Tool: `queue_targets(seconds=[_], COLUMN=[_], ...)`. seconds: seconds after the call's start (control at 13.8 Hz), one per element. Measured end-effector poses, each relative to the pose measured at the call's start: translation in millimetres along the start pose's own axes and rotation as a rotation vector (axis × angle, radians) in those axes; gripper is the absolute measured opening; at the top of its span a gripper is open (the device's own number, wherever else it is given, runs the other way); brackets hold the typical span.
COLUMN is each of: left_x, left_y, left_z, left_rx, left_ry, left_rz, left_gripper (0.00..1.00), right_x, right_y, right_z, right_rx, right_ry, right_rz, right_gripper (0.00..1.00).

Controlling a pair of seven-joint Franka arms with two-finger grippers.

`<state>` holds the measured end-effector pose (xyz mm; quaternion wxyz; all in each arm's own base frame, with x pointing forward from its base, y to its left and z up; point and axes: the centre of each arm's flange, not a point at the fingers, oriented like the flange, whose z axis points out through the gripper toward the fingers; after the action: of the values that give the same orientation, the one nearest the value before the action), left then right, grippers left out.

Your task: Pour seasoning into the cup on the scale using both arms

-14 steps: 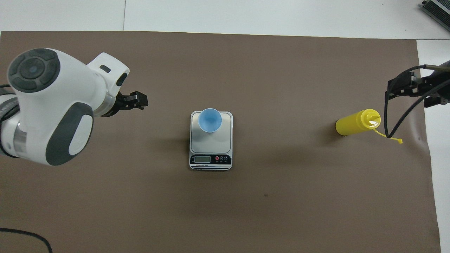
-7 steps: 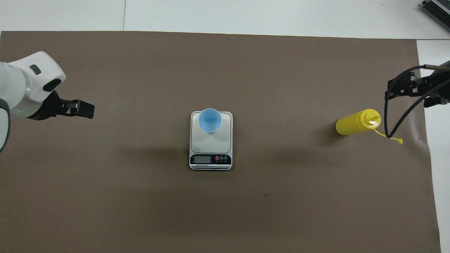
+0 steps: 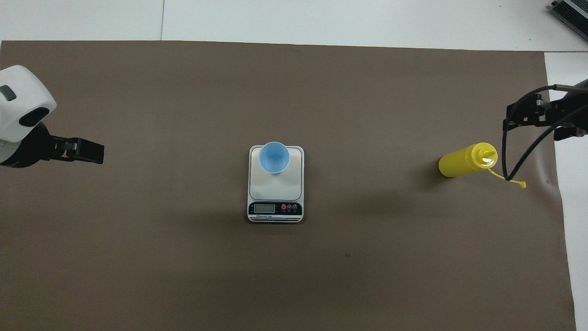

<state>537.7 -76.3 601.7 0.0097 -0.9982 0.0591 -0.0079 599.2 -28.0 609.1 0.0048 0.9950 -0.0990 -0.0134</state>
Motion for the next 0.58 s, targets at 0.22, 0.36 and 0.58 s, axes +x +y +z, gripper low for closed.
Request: queue_targets(seconds=[0.22, 0.36, 0.58], left_x=[-3, -5, -6], left_y=[-7, -18, -18], left_z=[-27, -32, -31], left_rx=[-0.021, -0.029, -0.032], left_ry=[0.014, 0.016, 0.008], left_rz=[-0.018, -0.040, -0.041], left_gripper=[1.00, 1.00, 1.00], right_x=[0, 0, 0], right_y=[0, 0, 0], right_z=[0, 0, 0], right_rx=[0.000, 0.000, 0.000], right_ry=[0.000, 0.000, 0.000], right_rz=[0.000, 0.000, 0.000], right_gripper=[1.00, 1.00, 1.00])
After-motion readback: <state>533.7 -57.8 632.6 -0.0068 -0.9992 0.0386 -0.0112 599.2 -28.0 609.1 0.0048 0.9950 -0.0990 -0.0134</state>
